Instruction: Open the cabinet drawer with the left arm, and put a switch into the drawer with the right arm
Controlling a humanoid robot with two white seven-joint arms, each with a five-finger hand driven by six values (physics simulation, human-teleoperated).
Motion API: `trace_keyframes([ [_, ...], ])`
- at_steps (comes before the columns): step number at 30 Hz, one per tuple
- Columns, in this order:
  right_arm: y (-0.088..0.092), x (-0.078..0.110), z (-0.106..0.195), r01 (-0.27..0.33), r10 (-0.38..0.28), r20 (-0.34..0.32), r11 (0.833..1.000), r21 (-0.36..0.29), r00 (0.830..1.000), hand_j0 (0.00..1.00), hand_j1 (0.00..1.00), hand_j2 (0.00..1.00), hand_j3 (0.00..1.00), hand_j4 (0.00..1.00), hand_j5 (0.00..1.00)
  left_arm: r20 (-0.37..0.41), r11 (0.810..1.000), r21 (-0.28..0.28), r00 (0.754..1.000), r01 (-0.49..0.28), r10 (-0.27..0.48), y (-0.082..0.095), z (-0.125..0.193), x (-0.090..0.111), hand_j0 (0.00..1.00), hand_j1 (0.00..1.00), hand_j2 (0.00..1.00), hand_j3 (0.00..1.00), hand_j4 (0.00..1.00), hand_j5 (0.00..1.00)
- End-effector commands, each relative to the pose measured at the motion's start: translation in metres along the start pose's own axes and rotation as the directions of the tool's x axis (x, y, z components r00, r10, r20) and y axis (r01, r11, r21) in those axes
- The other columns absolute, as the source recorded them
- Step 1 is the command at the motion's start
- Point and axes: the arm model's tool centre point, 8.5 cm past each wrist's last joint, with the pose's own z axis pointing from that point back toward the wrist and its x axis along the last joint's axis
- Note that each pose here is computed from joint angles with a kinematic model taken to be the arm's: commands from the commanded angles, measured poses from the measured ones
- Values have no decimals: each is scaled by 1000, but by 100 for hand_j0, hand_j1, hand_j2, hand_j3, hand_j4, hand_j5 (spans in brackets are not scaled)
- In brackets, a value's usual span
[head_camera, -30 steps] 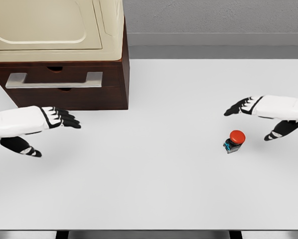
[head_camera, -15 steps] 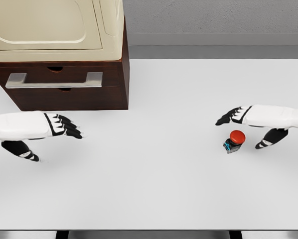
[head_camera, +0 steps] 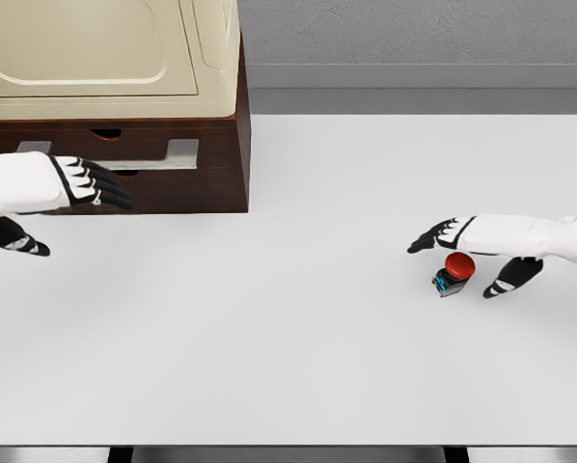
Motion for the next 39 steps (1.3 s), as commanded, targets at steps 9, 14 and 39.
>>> trace_keyframes([
  [9,2,-4,-4,10,-10,-9,1000,-1,1000,98,98,98,98,98,98,79,990,105,994,-90,82,13,-11,5,100,100,100,100,100,100],
  [14,2,-1,-6,3,-3,4,1000,1,1000,94,94,94,94,94,94,80,995,10,992,-101,100,2,-11,6,100,100,100,100,100,100],
  [39,0,5,-6,-15,15,20,1000,3,1000,76,76,76,76,76,76,199,952,78,940,-296,277,17,-4,12,100,100,100,100,100,100],
])
